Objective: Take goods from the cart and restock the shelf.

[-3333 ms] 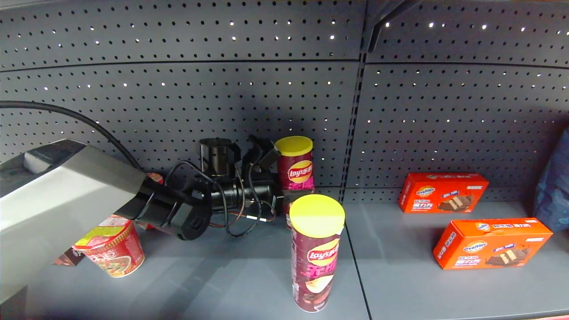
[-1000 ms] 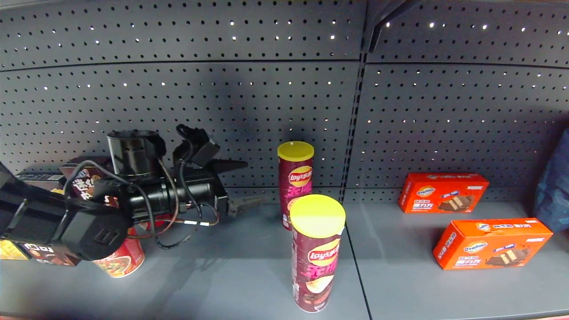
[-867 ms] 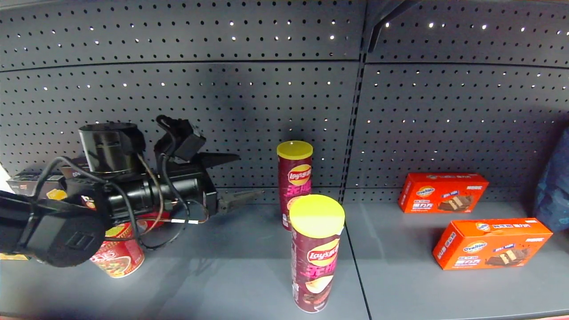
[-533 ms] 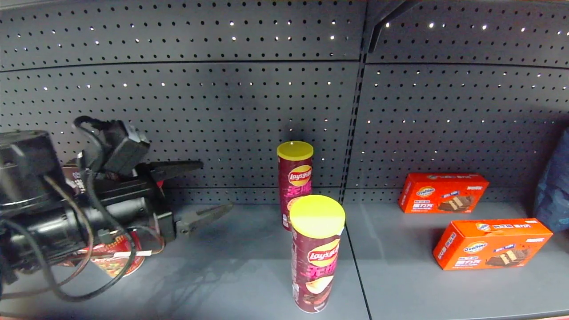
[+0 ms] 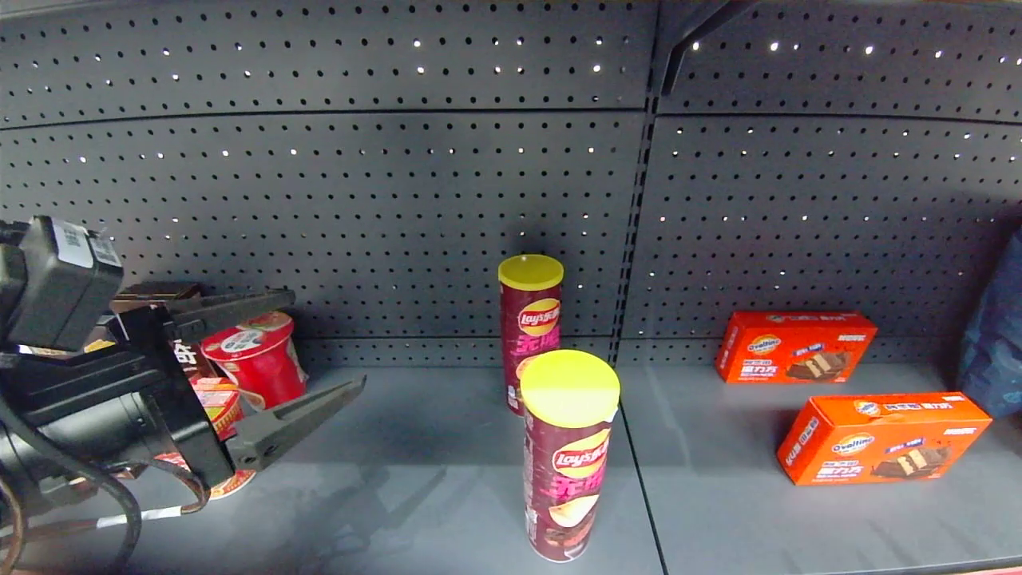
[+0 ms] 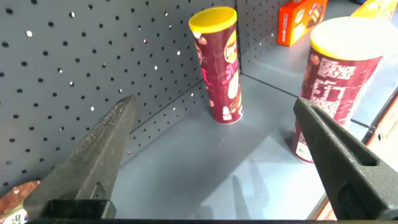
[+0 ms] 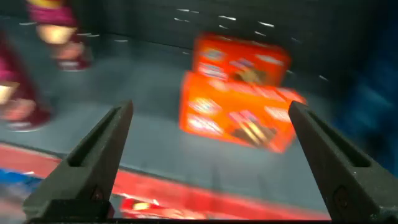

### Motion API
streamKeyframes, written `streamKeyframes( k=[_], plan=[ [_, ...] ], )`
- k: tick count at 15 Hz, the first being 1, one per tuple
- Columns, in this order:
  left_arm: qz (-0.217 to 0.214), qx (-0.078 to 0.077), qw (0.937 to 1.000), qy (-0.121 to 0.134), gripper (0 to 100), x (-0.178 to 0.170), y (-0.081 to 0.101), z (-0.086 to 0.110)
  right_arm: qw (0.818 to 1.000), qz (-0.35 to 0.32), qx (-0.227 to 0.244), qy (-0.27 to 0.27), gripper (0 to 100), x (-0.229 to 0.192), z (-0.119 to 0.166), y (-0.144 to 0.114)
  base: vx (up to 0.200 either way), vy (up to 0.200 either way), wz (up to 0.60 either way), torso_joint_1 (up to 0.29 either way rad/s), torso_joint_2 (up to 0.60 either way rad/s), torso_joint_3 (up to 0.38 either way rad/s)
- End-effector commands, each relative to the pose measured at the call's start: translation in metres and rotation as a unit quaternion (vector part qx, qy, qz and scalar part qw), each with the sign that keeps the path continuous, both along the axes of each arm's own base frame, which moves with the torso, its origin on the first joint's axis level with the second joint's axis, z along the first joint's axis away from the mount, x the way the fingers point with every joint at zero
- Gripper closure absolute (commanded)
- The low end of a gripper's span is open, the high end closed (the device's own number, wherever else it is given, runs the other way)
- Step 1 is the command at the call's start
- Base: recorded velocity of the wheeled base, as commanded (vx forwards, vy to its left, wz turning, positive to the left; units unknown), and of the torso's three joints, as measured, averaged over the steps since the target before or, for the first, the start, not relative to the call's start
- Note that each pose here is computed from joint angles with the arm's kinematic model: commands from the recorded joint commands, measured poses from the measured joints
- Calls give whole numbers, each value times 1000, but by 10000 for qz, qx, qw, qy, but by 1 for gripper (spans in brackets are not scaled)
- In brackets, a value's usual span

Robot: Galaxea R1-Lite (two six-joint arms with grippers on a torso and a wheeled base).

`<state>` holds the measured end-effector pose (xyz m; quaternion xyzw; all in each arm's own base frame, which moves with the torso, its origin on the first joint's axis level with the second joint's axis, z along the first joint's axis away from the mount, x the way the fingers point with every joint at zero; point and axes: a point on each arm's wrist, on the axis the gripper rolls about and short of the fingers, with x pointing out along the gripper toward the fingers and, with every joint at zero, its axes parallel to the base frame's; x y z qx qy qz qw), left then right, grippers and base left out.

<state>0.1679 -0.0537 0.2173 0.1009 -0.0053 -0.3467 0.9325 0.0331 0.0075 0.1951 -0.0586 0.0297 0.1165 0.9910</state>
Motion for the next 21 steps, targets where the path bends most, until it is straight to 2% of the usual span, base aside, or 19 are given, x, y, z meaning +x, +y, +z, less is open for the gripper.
streamKeyframes(
  k=[1,4,5,6,9,14,21],
  plan=[
    [-19,33,10000,68,0,3,-2,-3,9915,1077,-185,712,0,75,23,43,0,0,0,0,0,0],
    [-27,58,9998,164,0,12,-5,-6,9856,1350,89,1014,0,121,13,96,0,0,0,0,0,0],
    [-27,64,9998,186,0,13,-5,-7,9839,1408,61,1096,0,127,9,104,0,0,0,0,0,0],
    [-27,66,9998,194,0,13,-5,-7,9797,1431,-109,1397,0,141,-4,116,0,0,0,0,0,0],
    [18,85,9997,233,0,14,-4,-10,9699,1403,-436,1943,0,152,-28,130,0,0,0,0,0,0],
    [17,122,9993,347,0,21,-6,-14,9562,1743,-658,2257,0,151,-46,154,0,0,0,0,0,0],
    [16,147,9991,389,0,26,-7,-15,9497,1819,-785,2426,0,161,-58,175,0,0,0,0,0,0]
  ],
)
